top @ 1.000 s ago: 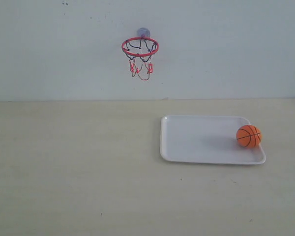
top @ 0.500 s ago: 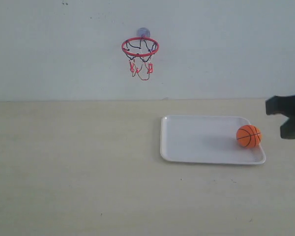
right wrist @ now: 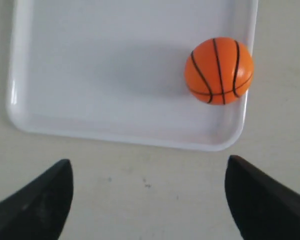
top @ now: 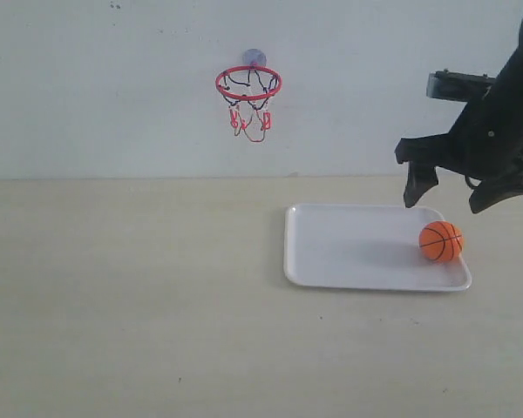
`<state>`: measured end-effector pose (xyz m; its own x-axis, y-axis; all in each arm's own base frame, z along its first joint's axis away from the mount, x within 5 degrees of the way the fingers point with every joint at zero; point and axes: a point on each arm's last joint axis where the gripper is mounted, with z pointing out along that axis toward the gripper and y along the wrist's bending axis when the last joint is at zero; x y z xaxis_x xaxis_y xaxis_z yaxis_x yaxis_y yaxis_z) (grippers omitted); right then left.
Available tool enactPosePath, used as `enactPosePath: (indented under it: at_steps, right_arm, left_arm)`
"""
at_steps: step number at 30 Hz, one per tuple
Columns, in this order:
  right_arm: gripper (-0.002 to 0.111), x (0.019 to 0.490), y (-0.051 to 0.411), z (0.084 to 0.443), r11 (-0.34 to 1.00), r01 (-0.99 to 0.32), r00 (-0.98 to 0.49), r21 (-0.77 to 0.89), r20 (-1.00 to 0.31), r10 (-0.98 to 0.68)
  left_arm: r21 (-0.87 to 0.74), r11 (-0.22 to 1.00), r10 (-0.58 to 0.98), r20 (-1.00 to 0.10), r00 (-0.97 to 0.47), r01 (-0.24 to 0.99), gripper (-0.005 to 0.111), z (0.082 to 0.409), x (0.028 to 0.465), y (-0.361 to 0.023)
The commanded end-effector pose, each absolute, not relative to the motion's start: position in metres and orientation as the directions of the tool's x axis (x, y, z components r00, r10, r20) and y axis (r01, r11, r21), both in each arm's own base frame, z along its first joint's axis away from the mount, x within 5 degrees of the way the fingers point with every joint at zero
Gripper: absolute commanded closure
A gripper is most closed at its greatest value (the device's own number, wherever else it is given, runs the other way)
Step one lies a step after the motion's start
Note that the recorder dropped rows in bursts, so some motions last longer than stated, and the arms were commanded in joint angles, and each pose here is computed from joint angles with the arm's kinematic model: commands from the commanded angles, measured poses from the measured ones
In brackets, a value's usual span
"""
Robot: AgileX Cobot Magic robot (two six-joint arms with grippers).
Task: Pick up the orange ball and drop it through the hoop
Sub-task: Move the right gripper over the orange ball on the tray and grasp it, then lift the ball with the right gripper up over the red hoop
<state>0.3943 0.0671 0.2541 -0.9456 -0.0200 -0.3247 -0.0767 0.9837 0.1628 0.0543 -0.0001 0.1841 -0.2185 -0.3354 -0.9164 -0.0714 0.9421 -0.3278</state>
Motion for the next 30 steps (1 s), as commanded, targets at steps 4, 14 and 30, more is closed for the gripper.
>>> enactPosePath:
  at_steps: [4,14,30]
  right_arm:
    - [0.026,0.431,0.062,0.223,0.997,-0.065,-0.95,0.05,-0.31,-0.046]
    - [0.026,0.454,0.058,0.182,0.998,-0.062,-0.959,-0.008,-0.275,-0.062]
    - [0.1,0.462,0.049,0.154,0.998,-0.055,-0.964,-0.014,-0.261,-0.056]
  left_arm:
    - [-0.328,0.943,-0.333,-0.919,-0.21,-0.059,0.103,0.185,0.054,-0.001]
    - [-0.328,0.943,-0.333,-0.919,-0.21,-0.059,0.103,0.185,0.054,-0.001]
    - [-0.328,0.943,-0.333,-0.919,-0.21,-0.059,0.103,0.185,0.054,-0.001]
